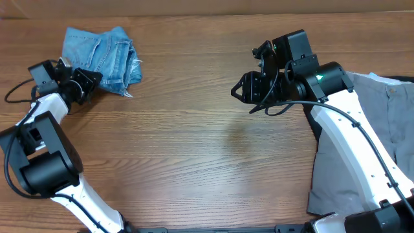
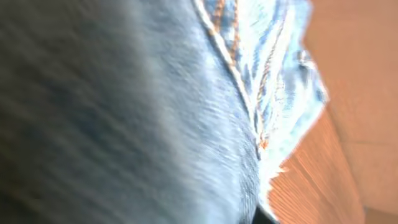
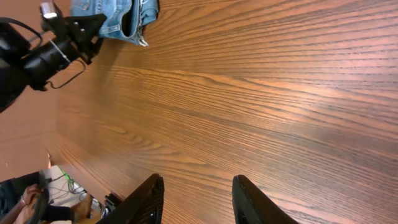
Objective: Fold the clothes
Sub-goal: 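Drag the jeans bundle to the upper-left table area with the left gripper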
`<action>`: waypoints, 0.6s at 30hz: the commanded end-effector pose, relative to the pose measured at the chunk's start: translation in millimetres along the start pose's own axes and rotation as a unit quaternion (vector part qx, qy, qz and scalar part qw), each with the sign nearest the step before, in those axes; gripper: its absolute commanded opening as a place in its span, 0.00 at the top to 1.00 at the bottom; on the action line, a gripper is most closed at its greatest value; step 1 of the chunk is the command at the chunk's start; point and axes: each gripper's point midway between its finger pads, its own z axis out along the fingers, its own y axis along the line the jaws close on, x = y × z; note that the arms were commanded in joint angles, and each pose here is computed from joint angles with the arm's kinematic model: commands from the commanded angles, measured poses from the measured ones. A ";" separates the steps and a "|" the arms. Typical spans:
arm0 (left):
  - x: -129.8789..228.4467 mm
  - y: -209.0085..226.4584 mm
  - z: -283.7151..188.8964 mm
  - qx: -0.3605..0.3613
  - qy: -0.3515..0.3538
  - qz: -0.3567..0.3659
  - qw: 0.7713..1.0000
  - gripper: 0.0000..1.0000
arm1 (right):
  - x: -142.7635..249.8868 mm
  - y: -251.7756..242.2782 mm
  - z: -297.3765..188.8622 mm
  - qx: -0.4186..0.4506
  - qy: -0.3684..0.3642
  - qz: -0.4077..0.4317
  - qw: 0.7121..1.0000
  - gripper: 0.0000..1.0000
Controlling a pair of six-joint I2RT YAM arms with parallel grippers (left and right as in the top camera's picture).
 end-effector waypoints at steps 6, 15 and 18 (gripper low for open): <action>-30.1 14.3 -25.9 0.015 -0.008 -0.012 1.000 0.00 | 1.5 1.8 -1.6 -0.001 0.002 -0.006 1.000 0.61; -33.0 -18.0 -106.0 -0.021 0.075 0.036 0.996 0.00 | -0.5 6.2 -8.0 -0.004 -0.009 -0.029 1.000 0.59; -26.4 -58.8 -150.1 -0.034 0.081 0.113 0.990 0.00 | -5.2 18.9 -25.2 -0.016 -0.032 -0.038 0.999 0.58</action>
